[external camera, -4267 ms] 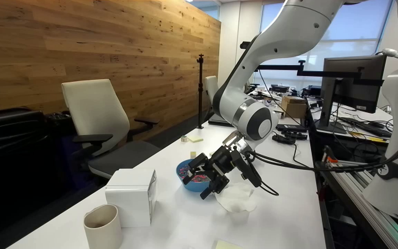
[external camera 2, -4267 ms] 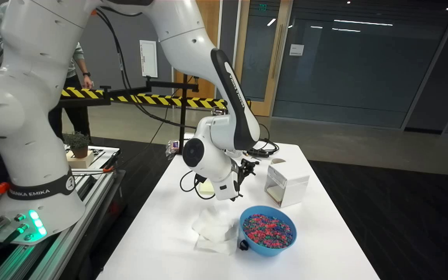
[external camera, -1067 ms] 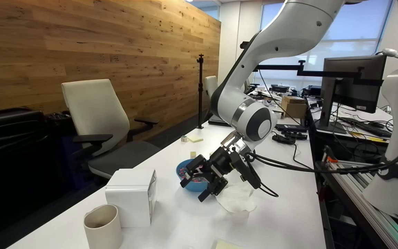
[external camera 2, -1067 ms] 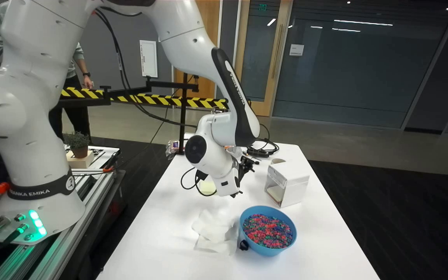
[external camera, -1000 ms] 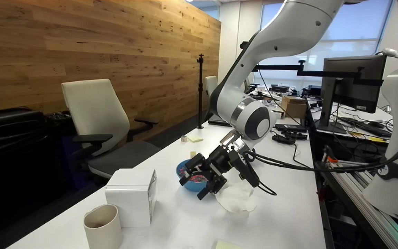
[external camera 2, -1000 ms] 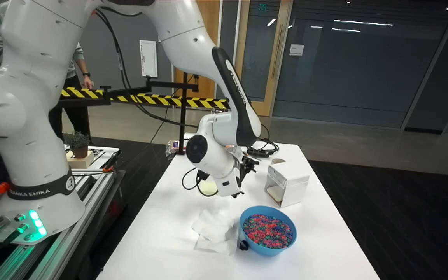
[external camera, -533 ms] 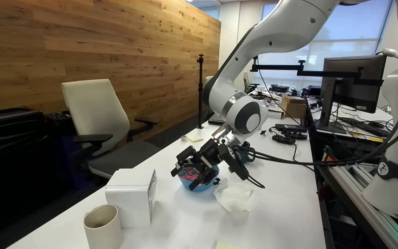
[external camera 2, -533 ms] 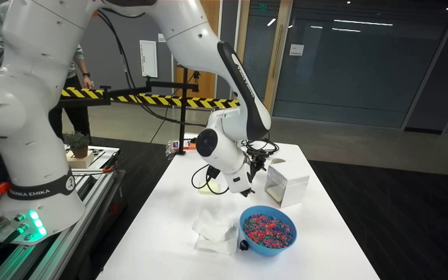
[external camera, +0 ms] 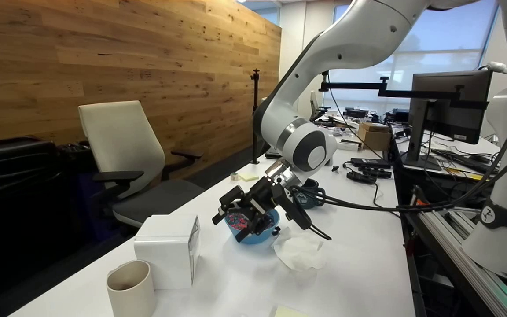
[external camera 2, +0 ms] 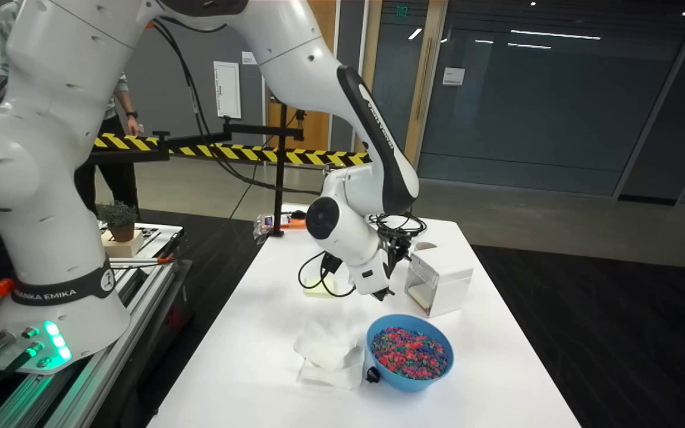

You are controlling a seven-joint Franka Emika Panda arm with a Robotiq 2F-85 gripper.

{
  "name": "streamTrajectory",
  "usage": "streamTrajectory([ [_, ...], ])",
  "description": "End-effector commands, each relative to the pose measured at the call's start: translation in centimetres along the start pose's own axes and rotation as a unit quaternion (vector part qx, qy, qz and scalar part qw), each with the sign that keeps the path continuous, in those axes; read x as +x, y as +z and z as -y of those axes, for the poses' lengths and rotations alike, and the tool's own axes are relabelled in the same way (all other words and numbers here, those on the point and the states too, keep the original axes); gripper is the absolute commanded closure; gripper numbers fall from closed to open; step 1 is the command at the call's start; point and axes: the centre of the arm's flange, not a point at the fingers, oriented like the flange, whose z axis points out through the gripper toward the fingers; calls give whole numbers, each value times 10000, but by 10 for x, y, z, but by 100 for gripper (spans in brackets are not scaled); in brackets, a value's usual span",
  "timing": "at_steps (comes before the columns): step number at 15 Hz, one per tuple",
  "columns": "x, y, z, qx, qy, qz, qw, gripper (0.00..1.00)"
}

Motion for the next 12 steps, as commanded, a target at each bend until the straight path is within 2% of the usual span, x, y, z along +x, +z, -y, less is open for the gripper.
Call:
streamTrajectory([
  [1, 4, 3, 11, -42, -4, -7, 10000, 0],
  [12, 3, 12, 17, 18, -46, 35, 10000, 0],
])
